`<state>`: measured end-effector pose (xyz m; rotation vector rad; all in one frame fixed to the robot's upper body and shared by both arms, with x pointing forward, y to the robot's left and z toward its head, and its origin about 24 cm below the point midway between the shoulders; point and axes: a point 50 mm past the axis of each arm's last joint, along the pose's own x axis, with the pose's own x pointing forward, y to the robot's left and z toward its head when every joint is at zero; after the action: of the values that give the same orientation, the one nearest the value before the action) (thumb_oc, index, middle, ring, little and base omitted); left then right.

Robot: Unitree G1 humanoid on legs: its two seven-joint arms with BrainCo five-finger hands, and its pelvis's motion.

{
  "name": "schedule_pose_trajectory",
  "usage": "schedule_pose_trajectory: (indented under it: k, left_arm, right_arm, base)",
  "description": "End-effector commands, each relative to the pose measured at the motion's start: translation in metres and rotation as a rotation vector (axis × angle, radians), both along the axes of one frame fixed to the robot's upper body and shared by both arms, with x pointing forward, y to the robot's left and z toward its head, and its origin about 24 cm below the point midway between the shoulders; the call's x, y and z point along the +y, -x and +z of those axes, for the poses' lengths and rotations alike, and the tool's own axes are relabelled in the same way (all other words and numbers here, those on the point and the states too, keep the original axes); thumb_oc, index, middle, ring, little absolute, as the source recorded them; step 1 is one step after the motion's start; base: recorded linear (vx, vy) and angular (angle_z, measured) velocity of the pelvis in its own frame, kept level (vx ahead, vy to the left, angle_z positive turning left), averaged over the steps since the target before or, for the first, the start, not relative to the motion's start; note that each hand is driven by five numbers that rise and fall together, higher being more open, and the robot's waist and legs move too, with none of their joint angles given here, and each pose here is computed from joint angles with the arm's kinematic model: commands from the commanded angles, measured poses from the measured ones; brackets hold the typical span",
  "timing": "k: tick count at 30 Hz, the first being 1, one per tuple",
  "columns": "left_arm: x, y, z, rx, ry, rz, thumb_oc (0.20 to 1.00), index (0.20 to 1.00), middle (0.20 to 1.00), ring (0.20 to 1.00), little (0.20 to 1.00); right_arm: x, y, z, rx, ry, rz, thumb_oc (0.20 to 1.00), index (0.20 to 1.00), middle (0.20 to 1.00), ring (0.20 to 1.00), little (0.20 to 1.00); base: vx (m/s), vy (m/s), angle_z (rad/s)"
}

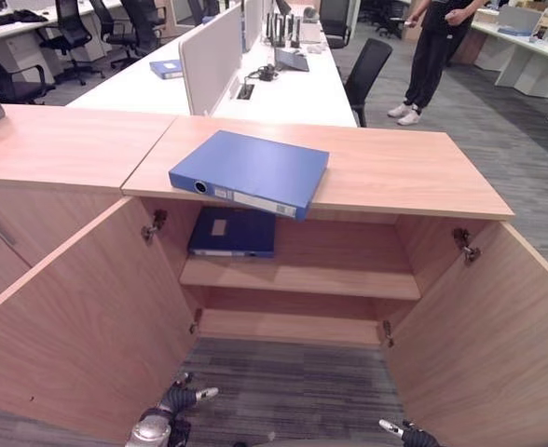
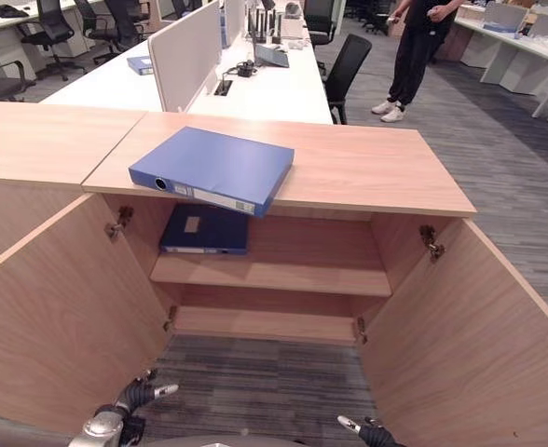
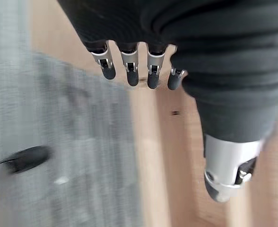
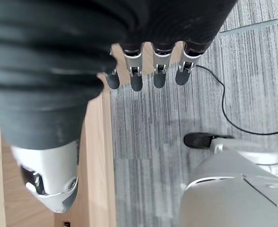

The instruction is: Put the empty folder in the office cabinet

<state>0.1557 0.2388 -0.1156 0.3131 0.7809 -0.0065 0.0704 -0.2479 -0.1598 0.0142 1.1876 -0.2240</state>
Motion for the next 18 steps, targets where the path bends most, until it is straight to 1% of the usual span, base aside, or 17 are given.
schedule_pose_trajectory:
  k: [1, 3, 4, 5, 10, 11, 12, 15, 16, 18]
  left_arm:
    - [0.010, -0.072, 0.080, -0.414, -0.252, -0.161, 1.000, 1.000, 1.000, 1.000, 1.000]
    - [0.010, -0.071, 0.080, -0.411, -0.254, -0.161, 1.000, 1.000, 1.000, 1.000, 1.000]
    - [0.017, -0.085, 0.128, -0.610, -0.489, -0.275, 1.000, 1.000, 1.000, 1.000, 1.000]
    - [0.017, -0.084, 0.128, -0.608, -0.491, -0.275, 1.000, 1.000, 1.000, 1.000, 1.000]
    - [0.017, -0.096, 0.186, -0.862, -0.794, -0.360, 1.000, 1.000, 1.000, 1.000, 1.000]
    - [0.014, -0.098, 0.205, -0.941, -0.870, -0.390, 1.000, 1.000, 1.000, 1.000, 1.000]
    - [0.014, -0.098, 0.205, -0.940, -0.871, -0.391, 1.000, 1.000, 1.000, 1.000, 1.000]
    - [0.005, -0.109, 0.229, -1.058, -0.958, -0.439, 1.000, 1.000, 1.000, 1.000, 1.000]
    - [0.005, -0.109, 0.228, -1.059, -0.959, -0.439, 1.000, 1.000, 1.000, 1.000, 1.000]
    - [0.001, -0.118, 0.240, -1.099, -1.036, -0.487, 1.000, 1.000, 1.000, 1.000, 1.000]
  right_arm:
    - [-0.012, -0.024, 0.009, -0.093, 0.045, -0.012, 1.000, 1.000, 1.000, 1.000, 1.000]
    - [-0.011, -0.024, 0.009, -0.090, 0.044, -0.011, 1.000, 1.000, 1.000, 1.000, 1.000]
    - [-0.005, -0.021, 0.007, -0.096, 0.033, -0.008, 1.000, 1.000, 1.000, 1.000, 1.000]
    - [-0.004, -0.021, 0.007, -0.094, 0.032, -0.008, 1.000, 1.000, 1.000, 1.000, 1.000]
    - [0.009, -0.008, 0.001, -0.051, -0.007, 0.040, 1.000, 1.000, 1.000, 1.000, 1.000]
    - [0.013, -0.008, 0.000, -0.045, -0.020, 0.047, 1.000, 1.000, 1.000, 1.000, 1.000]
    - [0.013, -0.008, -0.001, -0.045, -0.021, 0.047, 1.000, 1.000, 1.000, 1.000, 1.000]
    - [0.018, -0.006, -0.002, -0.037, -0.035, 0.068, 1.000, 1.000, 1.000, 1.000, 1.000]
    - [0.018, -0.006, -0.002, -0.038, -0.036, 0.067, 1.000, 1.000, 1.000, 1.000, 1.000]
    - [0.018, -0.006, -0.002, -0.038, -0.035, 0.073, 1.000, 1.000, 1.000, 1.000, 1.000]
  base:
    - [-0.01, -0.038, 0.03]
    - [0.00, -0.043, 0.09]
    - [0.00, -0.058, 0.14]
    - [0.01, -0.073, 0.10]
    - [0.01, -0.041, 0.10]
    - [0.06, -0.034, 0.02]
    - [0.07, -0.033, 0.00]
    - [0.04, -0.032, -0.01]
    - [0.02, -0.025, -0.04]
    - [0.02, -0.014, -0.04]
